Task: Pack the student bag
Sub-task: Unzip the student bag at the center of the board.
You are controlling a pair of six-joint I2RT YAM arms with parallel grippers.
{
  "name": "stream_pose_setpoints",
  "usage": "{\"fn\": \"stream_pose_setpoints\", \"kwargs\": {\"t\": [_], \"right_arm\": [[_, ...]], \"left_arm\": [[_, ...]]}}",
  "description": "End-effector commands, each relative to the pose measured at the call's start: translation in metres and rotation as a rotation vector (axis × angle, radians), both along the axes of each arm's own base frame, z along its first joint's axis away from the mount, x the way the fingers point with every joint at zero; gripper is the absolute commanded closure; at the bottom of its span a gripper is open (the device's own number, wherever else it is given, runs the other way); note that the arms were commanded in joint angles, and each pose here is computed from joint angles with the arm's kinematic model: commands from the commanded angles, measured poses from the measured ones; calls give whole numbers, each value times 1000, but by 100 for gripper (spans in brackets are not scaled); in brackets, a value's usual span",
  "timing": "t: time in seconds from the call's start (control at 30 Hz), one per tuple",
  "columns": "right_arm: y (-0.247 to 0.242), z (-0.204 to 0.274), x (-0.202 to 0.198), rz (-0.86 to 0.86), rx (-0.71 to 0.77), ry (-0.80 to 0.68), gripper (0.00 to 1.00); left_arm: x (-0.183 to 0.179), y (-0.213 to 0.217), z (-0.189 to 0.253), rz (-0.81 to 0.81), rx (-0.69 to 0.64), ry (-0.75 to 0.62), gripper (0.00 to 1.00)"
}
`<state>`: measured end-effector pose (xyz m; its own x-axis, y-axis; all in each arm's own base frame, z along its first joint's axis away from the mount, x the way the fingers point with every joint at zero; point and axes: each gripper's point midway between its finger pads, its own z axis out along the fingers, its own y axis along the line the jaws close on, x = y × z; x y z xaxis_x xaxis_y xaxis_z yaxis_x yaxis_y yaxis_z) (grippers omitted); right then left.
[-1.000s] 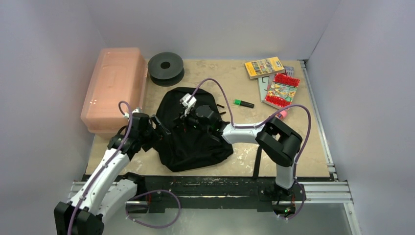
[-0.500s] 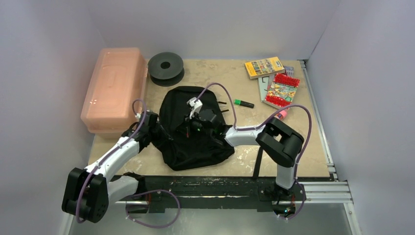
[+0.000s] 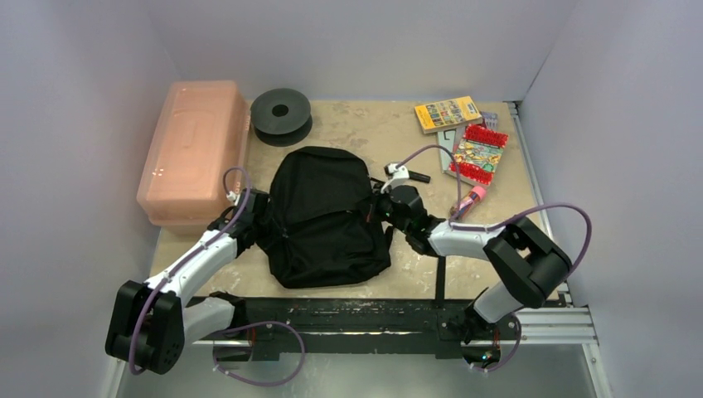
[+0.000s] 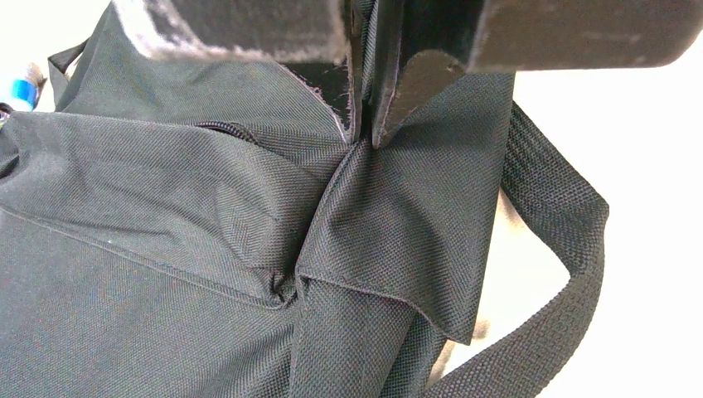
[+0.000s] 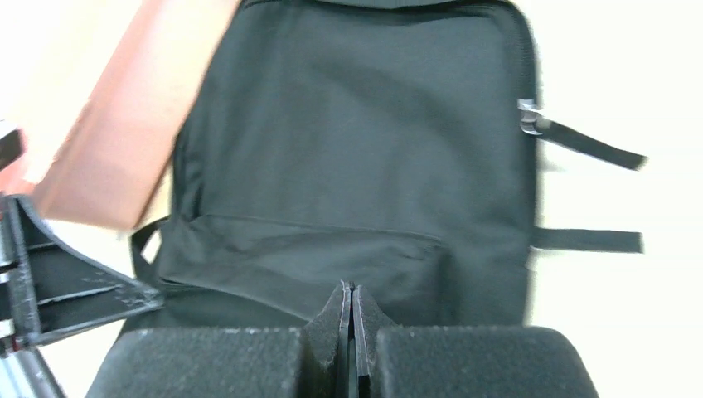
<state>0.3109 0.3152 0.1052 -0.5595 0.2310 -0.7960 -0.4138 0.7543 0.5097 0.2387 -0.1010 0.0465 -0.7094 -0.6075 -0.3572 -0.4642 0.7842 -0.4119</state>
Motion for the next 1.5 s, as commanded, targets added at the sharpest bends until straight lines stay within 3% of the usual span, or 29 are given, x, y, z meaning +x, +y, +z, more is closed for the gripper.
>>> {"fn": "stream_pose_setpoints", "kwargs": {"t": [0.0,0.17,0.27,0.33,0.47,0.5,0.63,0.7,0.83,0.9,1.0,1.2,1.47], "right_arm": [[-41,6,7,-125,-37,-57,100],[-48,17,3,-77,-147,-111,98],[-47,34,4,-13,-227,-165,66],[-50,44,8,-4,-292,-191,48],[-79,46,24,-163,-322,-90,21],[-88,44,30,-192,-309,-49,19],[-93,43,32,-138,-295,-22,22],[-66,46,15,61,-350,-106,31],[1,45,-45,491,-414,-250,30],[23,50,-61,587,-424,-383,29],[44,53,-64,645,-433,-522,26],[69,5,-50,836,-587,-507,24],[74,-25,-25,785,-712,-509,27]], "left_arm": [[5,20,4,21,100,-30,99],[7,18,19,-12,93,-84,99],[8,13,35,-58,80,-124,90],[9,10,47,-85,73,-151,78],[12,3,78,-152,56,-233,60],[13,1,86,-171,48,-252,56],[13,-18,114,-257,-28,-328,47],[11,-29,124,-303,-79,-344,46],[6,-49,126,-372,-177,-330,42],[4,-54,120,-384,-205,-303,41],[4,-56,111,-376,-218,-281,40],[-7,-53,105,-352,-236,-268,37],[-20,-55,88,-351,-264,-223,36]]}}
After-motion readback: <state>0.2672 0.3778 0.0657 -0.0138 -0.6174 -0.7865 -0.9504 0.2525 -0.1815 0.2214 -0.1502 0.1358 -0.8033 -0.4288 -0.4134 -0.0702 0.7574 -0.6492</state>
